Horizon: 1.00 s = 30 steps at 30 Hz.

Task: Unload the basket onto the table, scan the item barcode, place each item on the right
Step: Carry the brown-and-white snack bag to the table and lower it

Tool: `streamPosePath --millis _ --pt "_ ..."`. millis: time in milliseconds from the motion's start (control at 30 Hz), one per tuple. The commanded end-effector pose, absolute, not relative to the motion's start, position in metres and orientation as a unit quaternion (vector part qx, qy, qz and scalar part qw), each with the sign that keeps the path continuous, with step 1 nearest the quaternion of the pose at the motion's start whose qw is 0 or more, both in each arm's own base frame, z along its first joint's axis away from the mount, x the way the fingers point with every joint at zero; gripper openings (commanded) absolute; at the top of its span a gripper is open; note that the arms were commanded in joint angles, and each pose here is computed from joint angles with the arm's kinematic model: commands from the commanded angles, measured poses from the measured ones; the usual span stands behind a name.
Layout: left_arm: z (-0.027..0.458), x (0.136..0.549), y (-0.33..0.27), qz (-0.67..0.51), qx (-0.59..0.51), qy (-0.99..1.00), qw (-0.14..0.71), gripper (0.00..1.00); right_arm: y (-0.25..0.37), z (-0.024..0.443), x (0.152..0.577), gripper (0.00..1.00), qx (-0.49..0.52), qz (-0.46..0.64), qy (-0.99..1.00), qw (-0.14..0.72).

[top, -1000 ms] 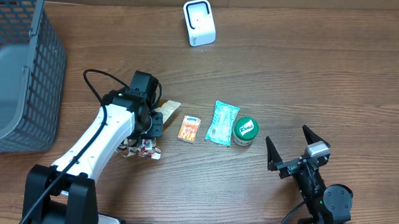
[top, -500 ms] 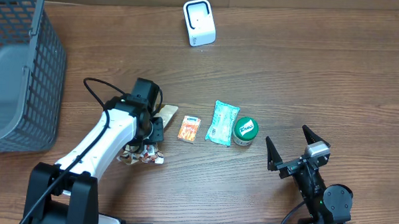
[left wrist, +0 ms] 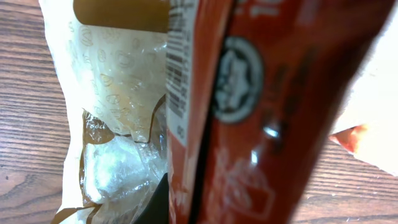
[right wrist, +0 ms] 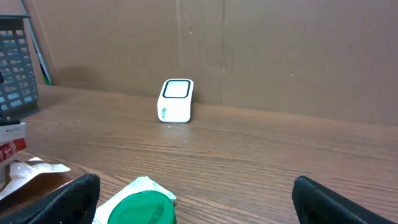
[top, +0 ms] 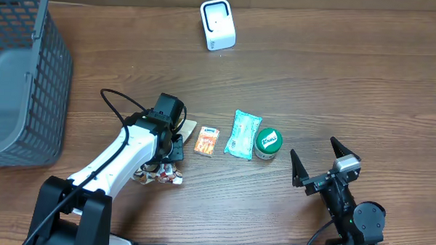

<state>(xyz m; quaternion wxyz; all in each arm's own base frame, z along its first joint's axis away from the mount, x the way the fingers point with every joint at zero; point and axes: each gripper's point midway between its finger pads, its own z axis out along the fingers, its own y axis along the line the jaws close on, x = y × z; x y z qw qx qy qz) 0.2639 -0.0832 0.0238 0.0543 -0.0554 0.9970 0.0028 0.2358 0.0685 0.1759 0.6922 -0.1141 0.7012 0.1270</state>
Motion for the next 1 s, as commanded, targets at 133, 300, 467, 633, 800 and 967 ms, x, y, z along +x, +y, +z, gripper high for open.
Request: streamPosePath --millis 133,300,467,633,800,967 --pt "0.0227 0.2603 -0.0810 0.011 -0.070 0.996 0.054 0.04 0.0668 0.1739 0.2364 1.00 -0.110 0.125 0.701 0.694" --pt "0.0221 0.2595 -0.0807 0.011 -0.070 0.996 0.053 0.04 0.0668 0.1739 0.2364 1.00 -0.110 0.125 0.701 0.694" --pt "0.0224 0.2631 -0.0818 0.008 -0.070 0.996 0.060 0.06 0.0668 0.1739 0.2364 1.00 -0.110 0.125 0.701 0.694" --pt "0.0228 0.2665 -0.0831 0.005 -0.071 0.995 0.067 0.37 0.0668 0.1739 0.2364 1.00 -0.110 0.125 0.701 0.694" --pt "0.0229 0.2675 -0.0834 0.004 -0.071 0.995 0.069 0.71 0.0668 0.1739 0.2364 1.00 -0.110 0.125 0.701 0.694" --pt "0.0229 0.2672 -0.0839 0.003 -0.070 0.995 0.068 0.92 0.0668 0.1739 0.2364 1.00 -0.110 0.125 0.701 0.694"
